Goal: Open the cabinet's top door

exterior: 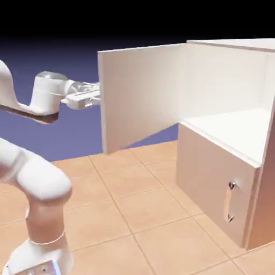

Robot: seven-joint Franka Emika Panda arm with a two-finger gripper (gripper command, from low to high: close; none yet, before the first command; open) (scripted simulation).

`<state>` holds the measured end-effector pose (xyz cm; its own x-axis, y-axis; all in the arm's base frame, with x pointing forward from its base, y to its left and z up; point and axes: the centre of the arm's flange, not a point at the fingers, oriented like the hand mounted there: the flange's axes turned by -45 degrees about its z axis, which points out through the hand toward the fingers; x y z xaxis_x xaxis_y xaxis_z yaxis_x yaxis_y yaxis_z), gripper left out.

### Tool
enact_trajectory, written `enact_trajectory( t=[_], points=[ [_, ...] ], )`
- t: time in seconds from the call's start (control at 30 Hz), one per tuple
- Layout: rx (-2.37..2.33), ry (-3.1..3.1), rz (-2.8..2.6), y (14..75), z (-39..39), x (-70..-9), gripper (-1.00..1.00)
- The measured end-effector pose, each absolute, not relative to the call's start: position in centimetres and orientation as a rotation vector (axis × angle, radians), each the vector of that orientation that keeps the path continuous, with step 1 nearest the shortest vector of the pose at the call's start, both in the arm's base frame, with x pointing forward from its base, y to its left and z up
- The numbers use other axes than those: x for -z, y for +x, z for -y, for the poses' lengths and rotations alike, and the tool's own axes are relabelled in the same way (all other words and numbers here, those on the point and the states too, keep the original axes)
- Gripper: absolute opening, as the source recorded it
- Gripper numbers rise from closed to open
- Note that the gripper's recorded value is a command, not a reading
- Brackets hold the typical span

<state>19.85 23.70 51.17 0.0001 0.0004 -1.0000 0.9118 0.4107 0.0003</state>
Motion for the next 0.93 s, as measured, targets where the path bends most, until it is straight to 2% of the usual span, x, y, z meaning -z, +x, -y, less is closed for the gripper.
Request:
enact_trajectory(
  t=[0.37, 0.93],
  points=[
    [1.044, 1.045, -1.306, 20.1, -32.3, -51.2, -1.00],
    [1.155, 1.155, -1.243, 21.3, -38.6, -51.2, -1.00]
  ],
)
